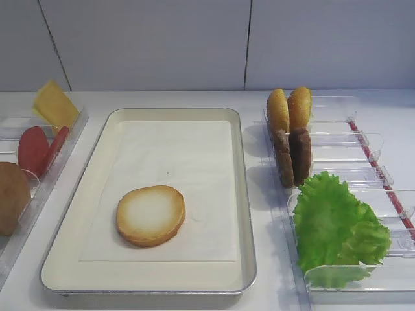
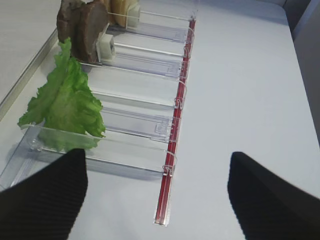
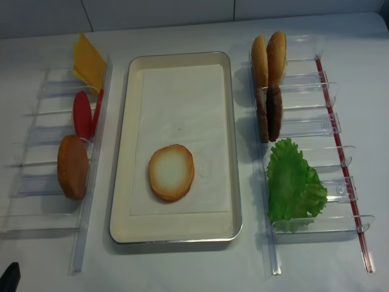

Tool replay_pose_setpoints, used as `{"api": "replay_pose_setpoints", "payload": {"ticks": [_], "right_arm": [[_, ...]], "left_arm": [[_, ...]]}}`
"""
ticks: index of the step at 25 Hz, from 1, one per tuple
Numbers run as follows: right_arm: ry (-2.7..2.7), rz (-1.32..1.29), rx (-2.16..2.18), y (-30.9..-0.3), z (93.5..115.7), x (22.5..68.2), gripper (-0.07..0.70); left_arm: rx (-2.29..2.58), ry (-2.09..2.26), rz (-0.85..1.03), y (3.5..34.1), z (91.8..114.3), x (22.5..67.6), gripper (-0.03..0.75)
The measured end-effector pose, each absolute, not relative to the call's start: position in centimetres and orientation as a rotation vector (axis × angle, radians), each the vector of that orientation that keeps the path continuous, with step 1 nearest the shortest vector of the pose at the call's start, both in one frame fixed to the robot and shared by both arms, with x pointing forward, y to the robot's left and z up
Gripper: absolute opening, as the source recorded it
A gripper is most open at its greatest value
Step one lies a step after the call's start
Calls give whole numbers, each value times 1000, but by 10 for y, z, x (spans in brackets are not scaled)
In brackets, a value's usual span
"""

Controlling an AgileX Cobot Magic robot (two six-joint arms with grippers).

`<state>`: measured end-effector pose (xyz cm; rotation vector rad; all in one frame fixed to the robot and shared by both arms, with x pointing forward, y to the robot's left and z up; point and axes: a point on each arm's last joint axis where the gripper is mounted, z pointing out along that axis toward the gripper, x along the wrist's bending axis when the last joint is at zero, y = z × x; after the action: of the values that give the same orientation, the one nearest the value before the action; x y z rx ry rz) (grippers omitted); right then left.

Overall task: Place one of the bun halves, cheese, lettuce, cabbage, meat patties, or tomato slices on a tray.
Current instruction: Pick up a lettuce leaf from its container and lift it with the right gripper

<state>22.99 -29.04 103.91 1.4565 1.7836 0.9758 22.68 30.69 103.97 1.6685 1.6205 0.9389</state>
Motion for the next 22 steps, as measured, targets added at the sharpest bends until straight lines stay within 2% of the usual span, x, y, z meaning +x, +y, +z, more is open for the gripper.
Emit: {"api": "replay_pose_setpoints", "payload": {"ticks": [22], "right_arm": [[1782, 977, 1455, -290, 1040, 230, 578]], "left_arm": [[1669, 1621, 939, 307, 1040, 227, 456]]}}
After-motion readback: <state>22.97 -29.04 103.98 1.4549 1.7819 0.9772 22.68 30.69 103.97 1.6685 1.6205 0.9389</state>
